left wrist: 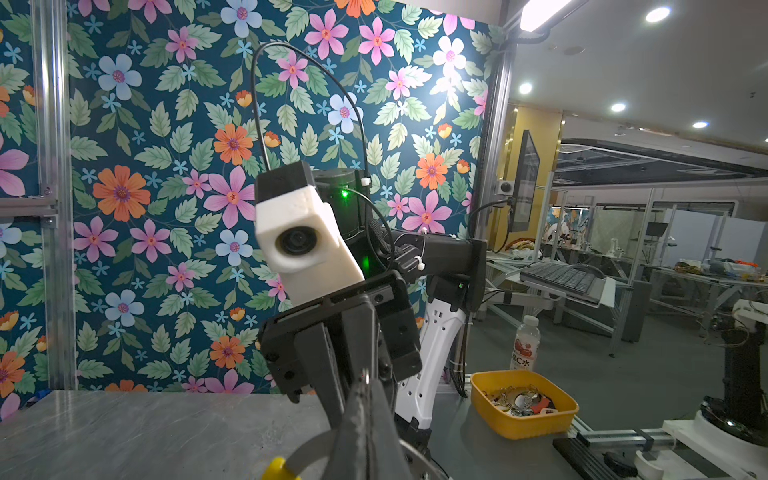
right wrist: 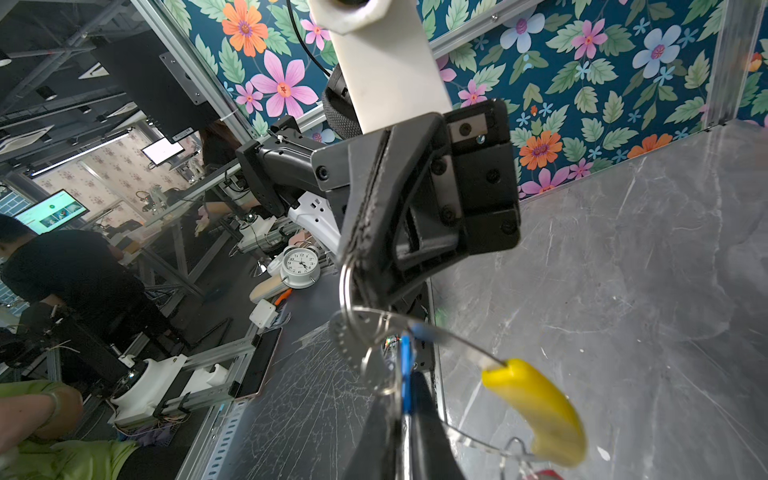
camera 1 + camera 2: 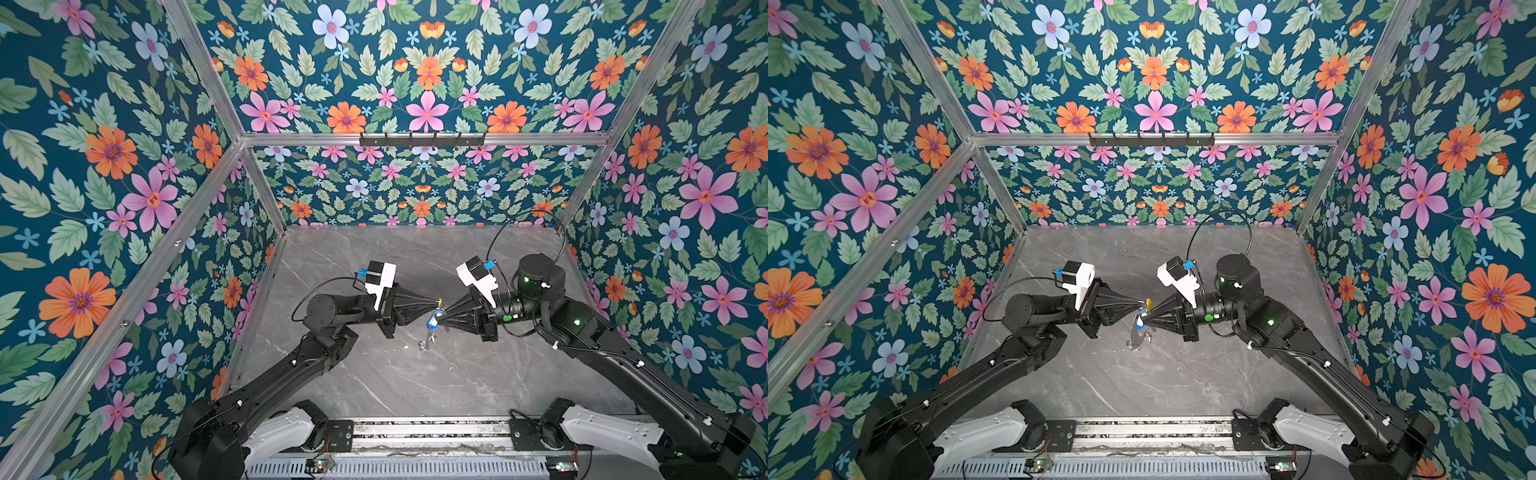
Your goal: Remove the keys from the keyring
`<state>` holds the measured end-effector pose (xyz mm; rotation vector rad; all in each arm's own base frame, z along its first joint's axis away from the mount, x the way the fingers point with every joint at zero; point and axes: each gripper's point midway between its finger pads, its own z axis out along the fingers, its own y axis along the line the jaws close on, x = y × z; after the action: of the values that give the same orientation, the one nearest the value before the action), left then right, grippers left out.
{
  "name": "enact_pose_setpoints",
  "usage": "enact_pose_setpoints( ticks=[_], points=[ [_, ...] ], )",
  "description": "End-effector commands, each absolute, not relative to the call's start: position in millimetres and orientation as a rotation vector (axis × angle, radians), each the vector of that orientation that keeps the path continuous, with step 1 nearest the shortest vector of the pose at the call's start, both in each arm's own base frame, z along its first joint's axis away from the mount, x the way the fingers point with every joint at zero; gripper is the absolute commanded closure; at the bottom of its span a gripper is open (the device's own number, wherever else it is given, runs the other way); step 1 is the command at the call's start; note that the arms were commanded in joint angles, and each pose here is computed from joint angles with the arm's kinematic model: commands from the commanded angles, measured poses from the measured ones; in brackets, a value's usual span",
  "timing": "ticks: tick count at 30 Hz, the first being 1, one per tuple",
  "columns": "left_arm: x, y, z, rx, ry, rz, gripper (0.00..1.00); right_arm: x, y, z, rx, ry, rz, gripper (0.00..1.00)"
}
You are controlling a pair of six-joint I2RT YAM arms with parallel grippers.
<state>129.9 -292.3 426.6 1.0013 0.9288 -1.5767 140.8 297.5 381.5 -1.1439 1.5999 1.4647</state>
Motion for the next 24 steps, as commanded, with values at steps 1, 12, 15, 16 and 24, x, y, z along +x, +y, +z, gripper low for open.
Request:
enact_pose_setpoints(
  ticks=[1, 12, 15, 16, 24],
  points=[
    [127.6, -286.9, 436.8, 0.978, 0.875, -1.564, 1.00, 141.6, 298.7, 387.5, -1.141, 1.566, 1.461, 0.95],
    [130.8, -278.3, 443.7, 0.888, 0.808, -1.553, 1.00, 142.5, 304.6, 376.8, -1.130, 1.622, 1.453, 1.00],
    [129.7, -277.3, 445.8, 0.879, 0.777, -1.582, 1.00, 143.3, 307.4, 372.3, -1.130, 1.640, 1.449, 1.00],
    [129.7, -277.3, 446.1, 0.876, 0.769, -1.594, 1.00, 143.7, 308.0, 371.1, -1.128, 1.646, 1.446, 1.00],
    [129.3, -276.7, 446.7, 0.863, 0.741, -1.641, 1.00, 148.7, 313.5, 363.0, -1.123, 1.694, 1.418, 1.00]
  ],
)
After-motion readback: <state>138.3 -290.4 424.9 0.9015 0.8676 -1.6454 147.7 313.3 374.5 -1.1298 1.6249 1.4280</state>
